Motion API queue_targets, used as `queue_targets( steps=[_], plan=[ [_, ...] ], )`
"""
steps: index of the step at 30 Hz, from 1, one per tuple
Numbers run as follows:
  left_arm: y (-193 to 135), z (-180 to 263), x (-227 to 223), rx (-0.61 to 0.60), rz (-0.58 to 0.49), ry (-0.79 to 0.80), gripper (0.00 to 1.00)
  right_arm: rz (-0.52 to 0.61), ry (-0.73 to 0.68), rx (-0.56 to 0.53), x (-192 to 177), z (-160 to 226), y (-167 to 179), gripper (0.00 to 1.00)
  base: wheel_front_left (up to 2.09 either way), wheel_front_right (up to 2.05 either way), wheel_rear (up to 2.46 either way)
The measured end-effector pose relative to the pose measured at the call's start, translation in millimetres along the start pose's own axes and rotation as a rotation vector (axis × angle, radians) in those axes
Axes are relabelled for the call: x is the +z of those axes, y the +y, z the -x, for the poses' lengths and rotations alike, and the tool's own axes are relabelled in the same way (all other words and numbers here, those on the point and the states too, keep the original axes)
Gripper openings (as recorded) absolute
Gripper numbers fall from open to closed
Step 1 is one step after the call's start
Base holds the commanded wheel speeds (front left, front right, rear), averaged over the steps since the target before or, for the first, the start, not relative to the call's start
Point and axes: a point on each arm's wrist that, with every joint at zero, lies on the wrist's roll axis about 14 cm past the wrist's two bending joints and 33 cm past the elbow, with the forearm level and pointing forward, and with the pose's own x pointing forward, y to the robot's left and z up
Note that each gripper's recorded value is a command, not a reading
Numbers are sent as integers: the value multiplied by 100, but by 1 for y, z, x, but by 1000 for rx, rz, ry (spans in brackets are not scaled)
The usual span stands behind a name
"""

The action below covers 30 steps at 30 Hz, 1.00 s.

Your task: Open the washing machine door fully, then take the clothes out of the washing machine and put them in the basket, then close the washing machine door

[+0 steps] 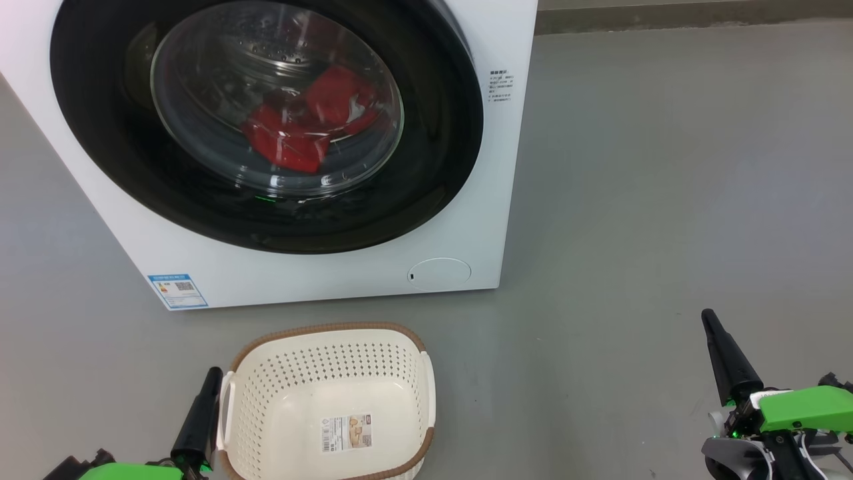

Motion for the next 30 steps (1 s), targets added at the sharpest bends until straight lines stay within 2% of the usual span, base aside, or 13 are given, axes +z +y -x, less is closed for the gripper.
queue_targets(
  steps=[30],
  plan=[
    [0,0,0,0,0,0,0,0,0,0,0,0,0,0,0,0,0]
  ],
)
